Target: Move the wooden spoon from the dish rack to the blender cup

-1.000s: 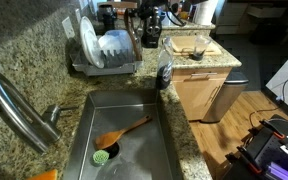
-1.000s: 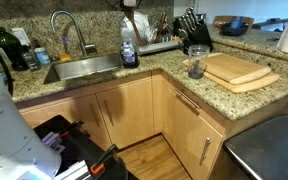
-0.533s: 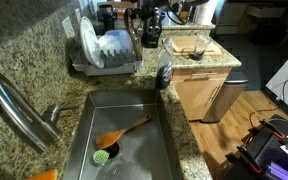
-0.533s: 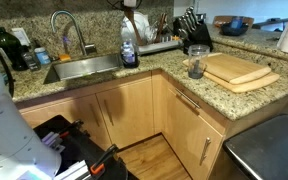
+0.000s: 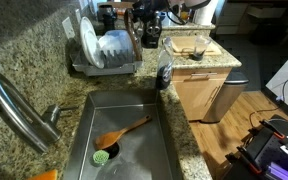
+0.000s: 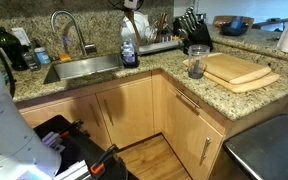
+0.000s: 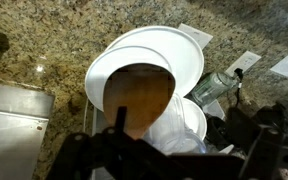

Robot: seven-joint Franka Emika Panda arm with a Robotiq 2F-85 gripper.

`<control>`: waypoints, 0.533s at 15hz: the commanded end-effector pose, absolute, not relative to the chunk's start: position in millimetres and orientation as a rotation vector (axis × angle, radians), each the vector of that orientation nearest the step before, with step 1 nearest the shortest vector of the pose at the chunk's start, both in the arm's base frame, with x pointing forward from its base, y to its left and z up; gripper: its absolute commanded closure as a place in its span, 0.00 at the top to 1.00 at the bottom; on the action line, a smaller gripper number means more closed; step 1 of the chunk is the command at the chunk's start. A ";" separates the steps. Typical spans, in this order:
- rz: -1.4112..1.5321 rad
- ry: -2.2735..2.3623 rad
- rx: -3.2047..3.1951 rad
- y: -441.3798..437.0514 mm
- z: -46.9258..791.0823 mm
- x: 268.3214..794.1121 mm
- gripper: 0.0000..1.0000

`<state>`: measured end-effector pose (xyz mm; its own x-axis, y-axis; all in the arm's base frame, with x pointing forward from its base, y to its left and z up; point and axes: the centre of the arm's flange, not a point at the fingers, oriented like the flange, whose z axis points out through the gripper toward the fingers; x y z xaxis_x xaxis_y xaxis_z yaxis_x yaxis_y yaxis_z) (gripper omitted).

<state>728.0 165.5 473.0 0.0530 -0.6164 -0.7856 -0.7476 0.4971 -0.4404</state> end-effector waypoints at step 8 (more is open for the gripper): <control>0.190 1.714 -1.203 169.8 461.2 719.3 1.00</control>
<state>727.2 165.6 462.4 -0.0025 -0.6160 -0.7877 -0.7619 0.5113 -0.3975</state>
